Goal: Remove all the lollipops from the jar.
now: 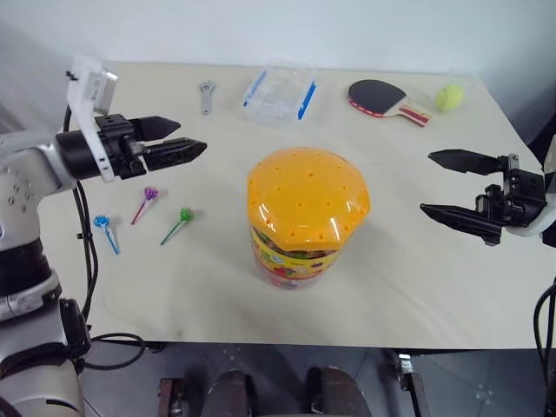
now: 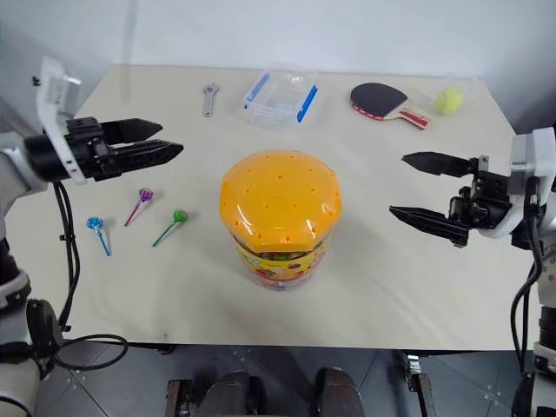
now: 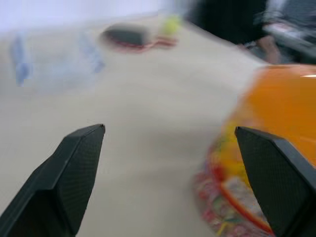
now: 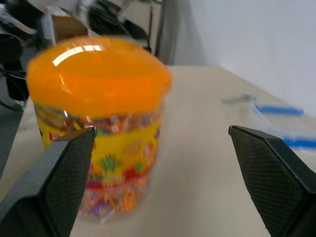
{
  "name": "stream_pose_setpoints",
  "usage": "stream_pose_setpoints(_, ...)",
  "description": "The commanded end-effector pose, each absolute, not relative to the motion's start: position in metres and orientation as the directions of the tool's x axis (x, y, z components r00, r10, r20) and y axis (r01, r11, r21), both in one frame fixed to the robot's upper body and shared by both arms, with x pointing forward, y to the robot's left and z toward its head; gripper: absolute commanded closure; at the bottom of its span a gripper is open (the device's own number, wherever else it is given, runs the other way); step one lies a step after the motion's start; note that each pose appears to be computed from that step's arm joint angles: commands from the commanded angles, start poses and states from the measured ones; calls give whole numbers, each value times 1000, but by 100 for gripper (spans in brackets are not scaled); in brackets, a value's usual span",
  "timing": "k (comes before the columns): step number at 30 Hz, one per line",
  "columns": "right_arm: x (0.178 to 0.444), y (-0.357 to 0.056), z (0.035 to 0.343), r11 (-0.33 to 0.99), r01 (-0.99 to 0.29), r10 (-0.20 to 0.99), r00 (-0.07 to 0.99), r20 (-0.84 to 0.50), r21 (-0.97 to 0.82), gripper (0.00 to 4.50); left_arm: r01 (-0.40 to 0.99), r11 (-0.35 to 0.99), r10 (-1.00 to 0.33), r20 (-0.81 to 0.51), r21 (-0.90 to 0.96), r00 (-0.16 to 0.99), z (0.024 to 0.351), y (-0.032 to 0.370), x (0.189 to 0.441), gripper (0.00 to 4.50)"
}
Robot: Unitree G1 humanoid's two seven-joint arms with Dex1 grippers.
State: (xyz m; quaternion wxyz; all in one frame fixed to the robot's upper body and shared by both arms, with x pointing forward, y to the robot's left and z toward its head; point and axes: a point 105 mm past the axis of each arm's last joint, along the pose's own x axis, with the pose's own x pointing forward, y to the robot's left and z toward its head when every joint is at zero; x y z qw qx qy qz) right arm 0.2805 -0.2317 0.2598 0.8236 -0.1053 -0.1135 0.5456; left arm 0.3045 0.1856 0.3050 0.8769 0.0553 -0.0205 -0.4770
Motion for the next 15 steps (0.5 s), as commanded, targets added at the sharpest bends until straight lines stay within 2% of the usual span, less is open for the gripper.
stream_pose_setpoints(1, 283, -254, 254, 401, -867, 910, 415, 17, -297, 0, 832, 512, -855, 34, 214, 517, 305, 188, 282, 3)
stream_pose_setpoints(6, 290, -273, 225, 398, -888, 898, 428, -100, -230, 0, 882, 470, -878, -89, 22, 470, 252, 199, 259, 3)
stream_pose_setpoints(10, 294, -280, 204, 398, -898, 888, 428, -167, -186, 0, 886, 464, -863, -219, 16, 456, 209, 215, 233, 3)
stream_pose_setpoints(15, 304, -284, 180, 438, -882, 862, 466, -196, -172, 0, 872, 490, -839, -265, 11, 475, 189, 232, 219, 3)
